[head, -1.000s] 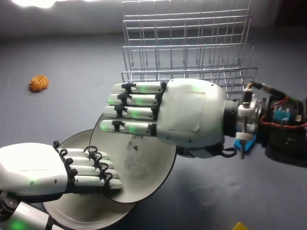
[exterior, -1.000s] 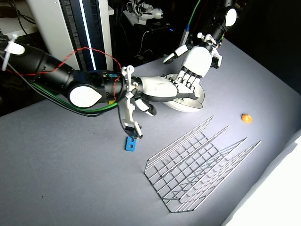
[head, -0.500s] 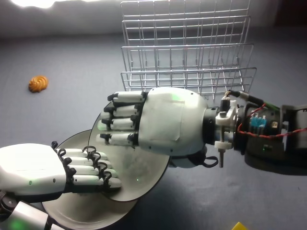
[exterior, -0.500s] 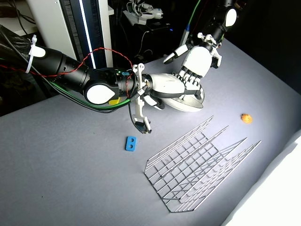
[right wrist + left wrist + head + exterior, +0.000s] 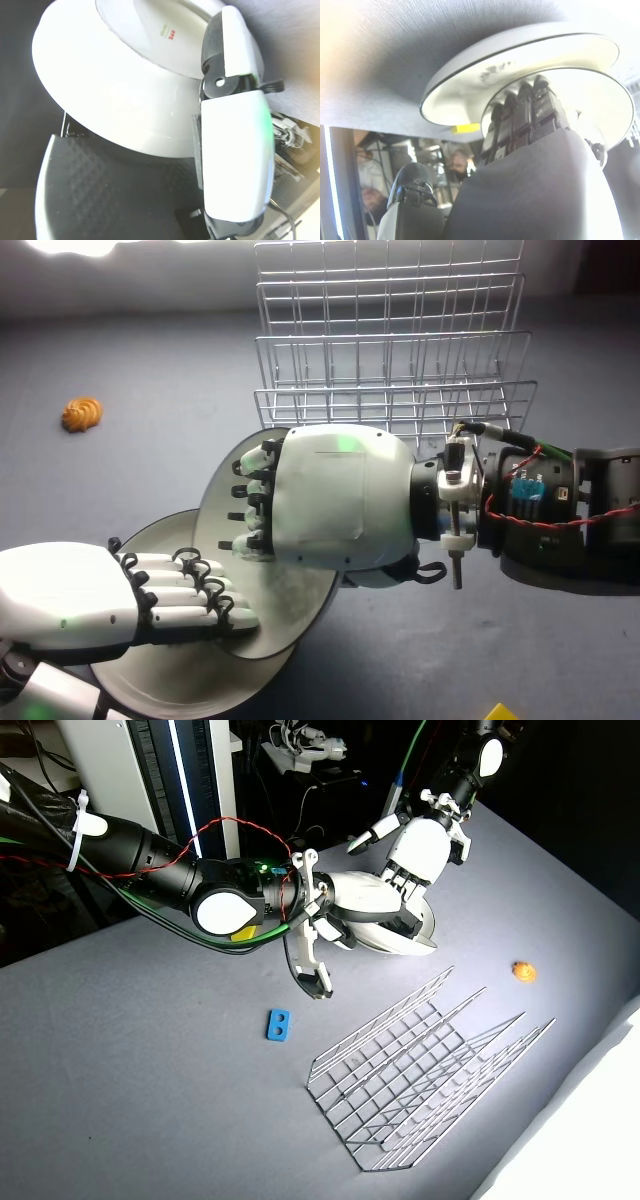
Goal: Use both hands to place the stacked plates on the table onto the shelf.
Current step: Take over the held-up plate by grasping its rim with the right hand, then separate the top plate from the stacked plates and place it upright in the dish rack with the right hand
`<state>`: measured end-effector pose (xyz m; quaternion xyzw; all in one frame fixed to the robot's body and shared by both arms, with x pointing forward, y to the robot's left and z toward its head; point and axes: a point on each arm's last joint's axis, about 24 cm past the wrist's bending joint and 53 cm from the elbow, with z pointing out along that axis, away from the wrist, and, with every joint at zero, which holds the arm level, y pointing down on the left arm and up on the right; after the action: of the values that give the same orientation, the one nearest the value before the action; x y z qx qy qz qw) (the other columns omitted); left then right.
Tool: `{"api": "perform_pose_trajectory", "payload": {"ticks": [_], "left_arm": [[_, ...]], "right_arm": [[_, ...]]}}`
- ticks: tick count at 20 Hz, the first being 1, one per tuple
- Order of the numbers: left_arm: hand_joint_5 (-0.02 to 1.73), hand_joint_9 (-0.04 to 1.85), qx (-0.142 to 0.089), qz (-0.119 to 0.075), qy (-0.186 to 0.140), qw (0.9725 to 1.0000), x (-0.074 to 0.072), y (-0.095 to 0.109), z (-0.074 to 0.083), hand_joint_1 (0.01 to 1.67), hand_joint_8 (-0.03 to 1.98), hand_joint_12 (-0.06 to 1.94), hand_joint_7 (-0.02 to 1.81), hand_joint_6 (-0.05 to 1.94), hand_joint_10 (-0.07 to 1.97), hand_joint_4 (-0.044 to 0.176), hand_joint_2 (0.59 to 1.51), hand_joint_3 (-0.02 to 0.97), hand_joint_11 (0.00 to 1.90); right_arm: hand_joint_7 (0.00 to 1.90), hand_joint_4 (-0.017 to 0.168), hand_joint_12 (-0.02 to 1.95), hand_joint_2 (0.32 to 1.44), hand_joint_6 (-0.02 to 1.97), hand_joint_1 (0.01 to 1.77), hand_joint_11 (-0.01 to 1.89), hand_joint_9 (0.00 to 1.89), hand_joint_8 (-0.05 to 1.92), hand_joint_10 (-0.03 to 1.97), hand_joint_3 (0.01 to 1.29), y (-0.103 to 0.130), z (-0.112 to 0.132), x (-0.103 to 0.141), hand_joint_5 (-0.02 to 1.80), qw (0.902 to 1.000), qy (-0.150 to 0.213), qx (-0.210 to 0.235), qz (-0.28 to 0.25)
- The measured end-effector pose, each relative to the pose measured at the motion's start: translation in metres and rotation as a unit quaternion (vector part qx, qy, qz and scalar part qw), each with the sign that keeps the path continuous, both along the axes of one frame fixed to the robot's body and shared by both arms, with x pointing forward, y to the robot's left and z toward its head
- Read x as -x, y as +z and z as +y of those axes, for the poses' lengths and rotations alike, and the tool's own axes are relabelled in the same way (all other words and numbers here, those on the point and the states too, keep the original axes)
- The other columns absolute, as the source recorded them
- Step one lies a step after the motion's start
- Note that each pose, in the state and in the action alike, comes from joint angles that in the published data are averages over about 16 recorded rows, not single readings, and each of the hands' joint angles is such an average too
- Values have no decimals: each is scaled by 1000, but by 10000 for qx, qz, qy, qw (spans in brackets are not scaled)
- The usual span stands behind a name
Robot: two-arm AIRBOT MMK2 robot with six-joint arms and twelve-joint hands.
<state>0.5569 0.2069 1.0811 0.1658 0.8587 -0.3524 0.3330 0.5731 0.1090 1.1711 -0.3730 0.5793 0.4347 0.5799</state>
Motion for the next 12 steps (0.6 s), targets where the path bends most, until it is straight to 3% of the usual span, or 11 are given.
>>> {"api": "perform_pose_trajectory", "payload": {"ticks": [4, 10, 12], "left_arm": [[49, 63, 47, -67, 33, 10000, -5, 5, 0, 23, -13, -12, 56, -13, -14, 1, 1148, 15, 12], [48, 64, 108, -333, 221, 9991, -26, 20, 8, 23, -6, -10, 66, -8, -4, 3, 1149, 16, 17], [51, 66, 141, -451, 303, 9984, -35, 28, 12, 22, -4, -7, 73, -3, -1, 3, 1147, 16, 19]], "right_arm": [[896, 4, 1243, 993, 637, 1130, 704, 932, 437, 291, 17, 4, 0, 3, 797, 10000, 48, -9, -80], [946, 2, 1211, 994, 986, 1186, 869, 1026, 755, 582, 16, 10, -1, 7, 829, 9999, 87, -39, -89], [953, 3, 1208, 994, 1015, 1207, 889, 1031, 814, 684, 16, 13, -1, 8, 836, 9999, 95, -52, -78]]}}
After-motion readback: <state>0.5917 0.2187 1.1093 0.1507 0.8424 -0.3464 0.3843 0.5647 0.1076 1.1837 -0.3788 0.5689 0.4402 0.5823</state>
